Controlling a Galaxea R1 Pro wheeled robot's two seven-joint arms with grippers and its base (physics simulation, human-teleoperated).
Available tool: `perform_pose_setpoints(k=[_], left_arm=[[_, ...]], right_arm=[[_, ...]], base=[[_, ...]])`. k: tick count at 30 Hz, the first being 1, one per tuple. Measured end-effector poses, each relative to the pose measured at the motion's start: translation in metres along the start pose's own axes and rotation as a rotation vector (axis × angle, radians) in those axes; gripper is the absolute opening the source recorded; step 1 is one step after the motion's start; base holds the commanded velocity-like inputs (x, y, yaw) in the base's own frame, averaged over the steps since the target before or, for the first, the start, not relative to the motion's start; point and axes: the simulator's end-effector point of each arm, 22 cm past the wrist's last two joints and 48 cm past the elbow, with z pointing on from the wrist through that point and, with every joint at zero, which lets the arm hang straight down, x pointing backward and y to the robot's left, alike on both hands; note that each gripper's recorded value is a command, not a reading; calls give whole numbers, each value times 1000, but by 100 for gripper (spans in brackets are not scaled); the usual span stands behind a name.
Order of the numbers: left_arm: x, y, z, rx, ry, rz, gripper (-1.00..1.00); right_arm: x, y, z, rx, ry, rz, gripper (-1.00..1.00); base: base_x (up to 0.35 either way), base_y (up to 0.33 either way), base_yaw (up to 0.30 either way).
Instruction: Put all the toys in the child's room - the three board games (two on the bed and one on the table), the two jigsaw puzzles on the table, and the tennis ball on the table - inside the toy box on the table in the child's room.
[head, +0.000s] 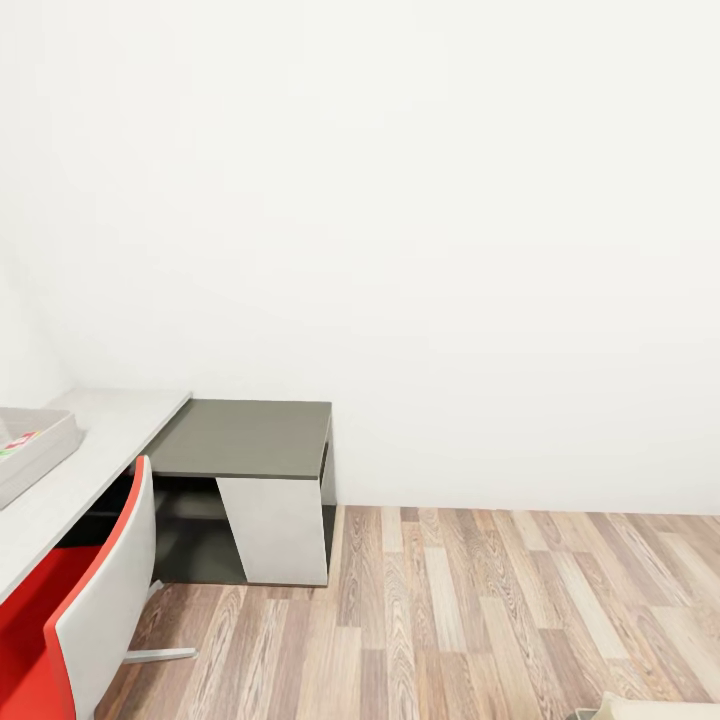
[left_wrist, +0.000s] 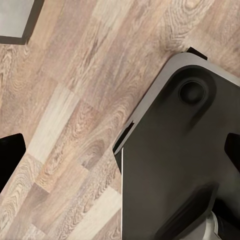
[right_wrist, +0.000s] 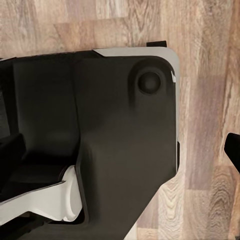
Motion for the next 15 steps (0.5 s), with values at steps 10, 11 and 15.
perform_pose_setpoints(k=[10,11,15], left_arm=[[0,0,0,0,0,0,100],[0,0,0,0,0,0,100],[0,0,0,0,0,0,100]], right_arm=[[1,6,1,-7,1,1,100],[1,6,1,-7,1,1,100],[1,6,1,-8,0,1,100]], base=[[0,0,0],[0,0,0],[0,0,0]])
